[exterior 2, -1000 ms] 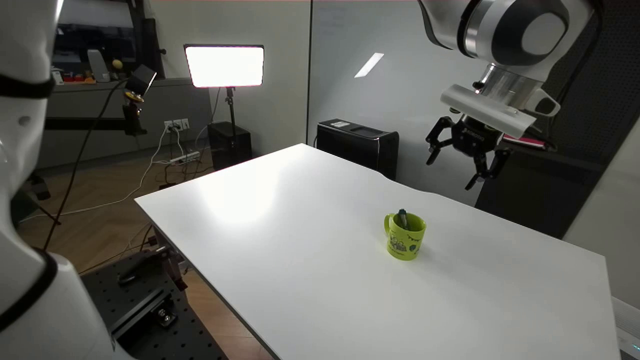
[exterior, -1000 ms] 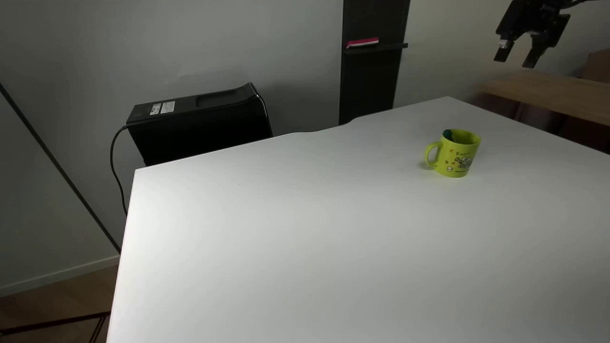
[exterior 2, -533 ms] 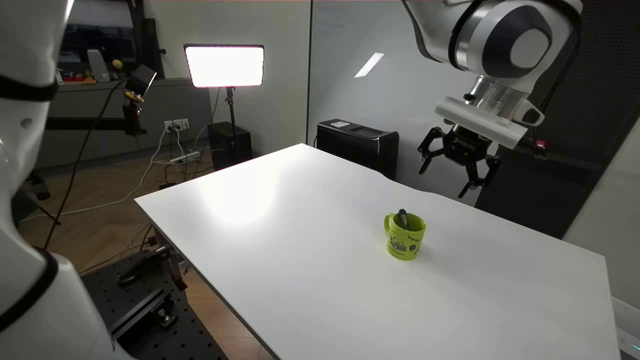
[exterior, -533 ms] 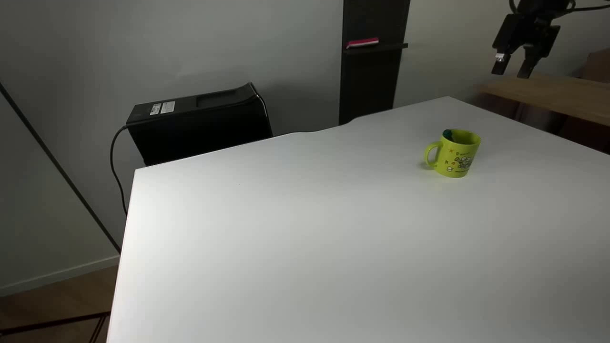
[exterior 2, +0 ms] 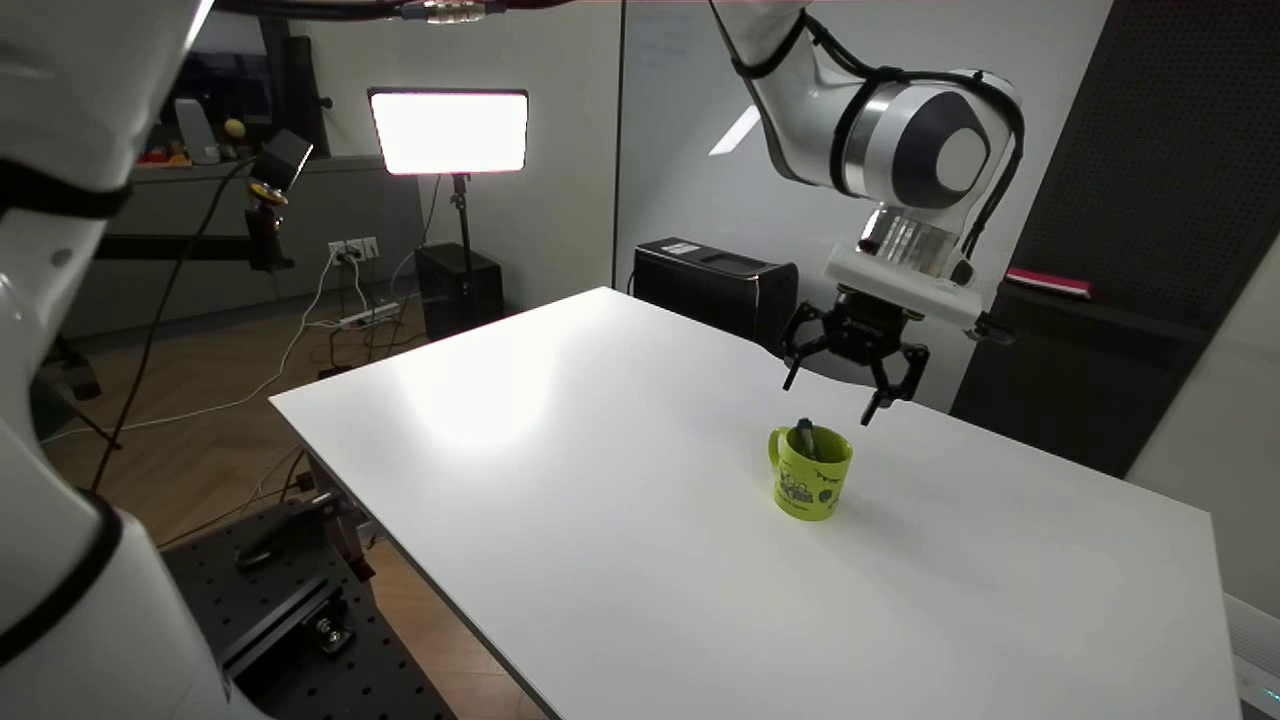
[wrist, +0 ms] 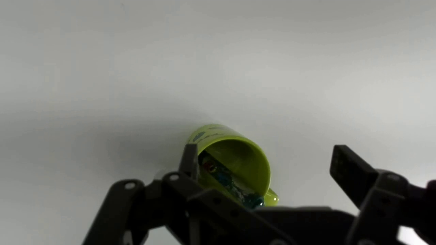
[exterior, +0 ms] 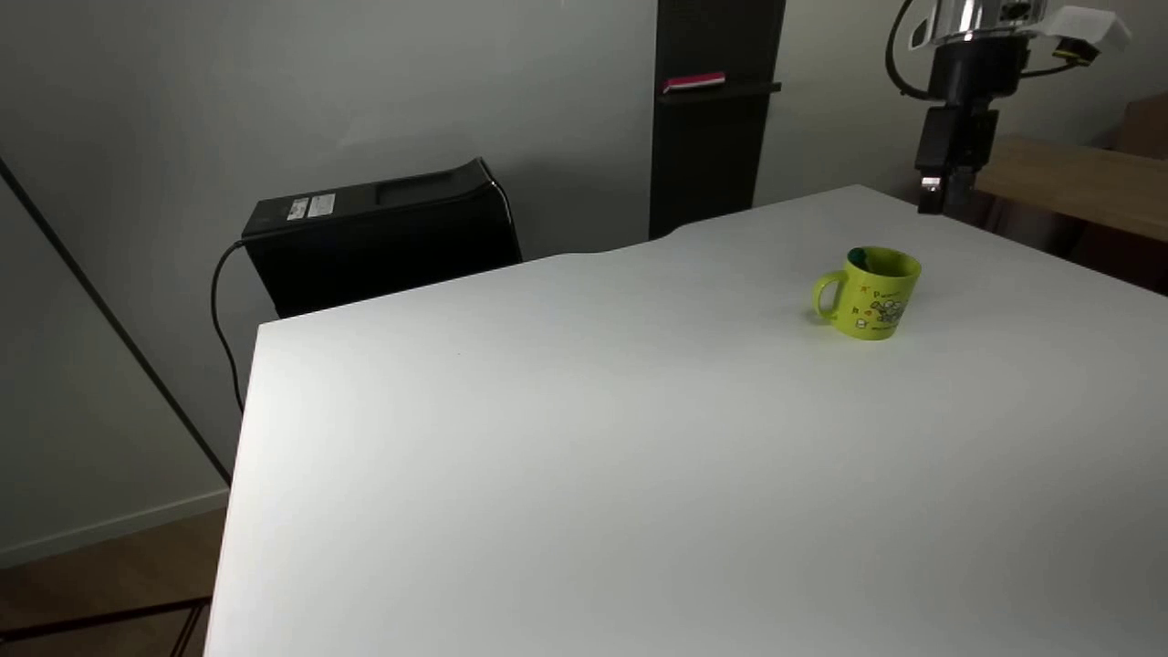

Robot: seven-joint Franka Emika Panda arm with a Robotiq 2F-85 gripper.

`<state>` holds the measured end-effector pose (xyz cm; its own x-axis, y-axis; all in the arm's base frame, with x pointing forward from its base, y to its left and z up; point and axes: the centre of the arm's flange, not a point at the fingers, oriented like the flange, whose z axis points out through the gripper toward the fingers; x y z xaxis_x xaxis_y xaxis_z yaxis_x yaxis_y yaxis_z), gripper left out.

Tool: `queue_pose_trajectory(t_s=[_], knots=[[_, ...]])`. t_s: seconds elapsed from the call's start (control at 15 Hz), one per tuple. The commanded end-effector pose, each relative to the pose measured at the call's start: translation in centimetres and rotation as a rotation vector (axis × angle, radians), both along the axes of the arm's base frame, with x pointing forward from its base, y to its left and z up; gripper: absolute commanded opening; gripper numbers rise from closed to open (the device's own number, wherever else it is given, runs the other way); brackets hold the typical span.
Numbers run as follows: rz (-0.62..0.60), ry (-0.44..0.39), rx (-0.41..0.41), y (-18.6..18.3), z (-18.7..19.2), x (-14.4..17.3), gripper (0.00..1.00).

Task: Get the marker from the yellow cup and place it on the table

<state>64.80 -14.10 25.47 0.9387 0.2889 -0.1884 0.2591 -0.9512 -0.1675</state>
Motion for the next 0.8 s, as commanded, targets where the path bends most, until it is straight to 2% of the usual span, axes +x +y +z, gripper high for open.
queue_pose_trajectory(t_s=[0.0, 0.73], knots=[[0.137, 0.044, -0.023, 0.7, -0.9, 1.3, 1.00], [0.506, 0.144, -0.106, 2.1, -3.9, 4.0, 1.00]])
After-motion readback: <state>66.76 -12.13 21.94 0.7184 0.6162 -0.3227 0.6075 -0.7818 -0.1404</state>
